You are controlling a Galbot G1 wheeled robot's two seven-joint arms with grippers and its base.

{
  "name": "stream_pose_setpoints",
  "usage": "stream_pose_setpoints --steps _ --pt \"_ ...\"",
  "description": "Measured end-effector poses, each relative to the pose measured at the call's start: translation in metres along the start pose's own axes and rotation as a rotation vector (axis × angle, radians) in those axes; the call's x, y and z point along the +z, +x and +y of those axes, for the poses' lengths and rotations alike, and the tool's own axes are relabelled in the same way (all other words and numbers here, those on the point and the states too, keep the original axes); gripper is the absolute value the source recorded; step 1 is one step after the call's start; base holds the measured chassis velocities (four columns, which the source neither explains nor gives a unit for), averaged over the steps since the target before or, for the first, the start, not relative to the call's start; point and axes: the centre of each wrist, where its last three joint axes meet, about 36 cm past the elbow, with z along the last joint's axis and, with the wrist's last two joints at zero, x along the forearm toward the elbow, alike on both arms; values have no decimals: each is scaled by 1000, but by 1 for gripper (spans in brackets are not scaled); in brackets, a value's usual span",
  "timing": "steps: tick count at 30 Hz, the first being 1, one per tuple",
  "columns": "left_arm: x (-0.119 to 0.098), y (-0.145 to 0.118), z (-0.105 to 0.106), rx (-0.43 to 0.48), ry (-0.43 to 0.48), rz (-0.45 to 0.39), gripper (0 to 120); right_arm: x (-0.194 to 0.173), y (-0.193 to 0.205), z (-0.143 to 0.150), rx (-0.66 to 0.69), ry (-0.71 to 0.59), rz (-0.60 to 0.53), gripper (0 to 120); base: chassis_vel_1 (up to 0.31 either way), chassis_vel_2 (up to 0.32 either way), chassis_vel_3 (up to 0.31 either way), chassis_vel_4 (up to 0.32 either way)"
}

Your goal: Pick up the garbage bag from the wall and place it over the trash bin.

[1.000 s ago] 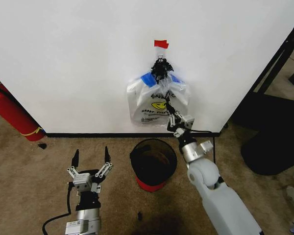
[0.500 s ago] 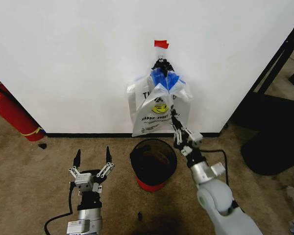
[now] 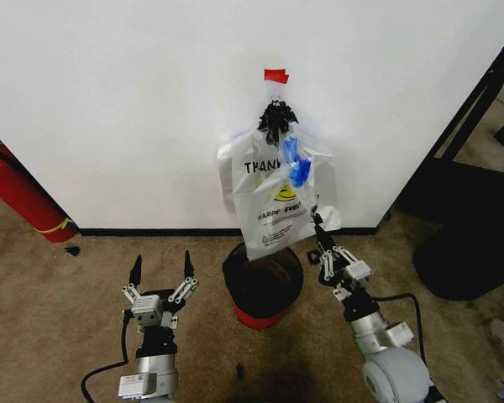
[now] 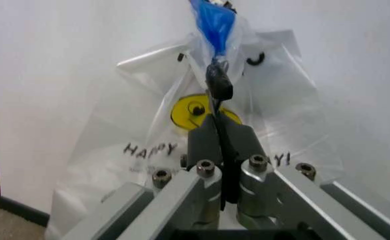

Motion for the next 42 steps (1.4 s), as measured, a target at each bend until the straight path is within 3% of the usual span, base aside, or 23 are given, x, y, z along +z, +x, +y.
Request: stream_pose_setpoints --steps 21,42 --pt "5 -2 2 -4 7 7 100 19 80 14 -2 79 45 0 0 0 0 0" --pt "5 1 2 -5 7 8 100 13 155 10 2 221 53 0 0 0 0 0"
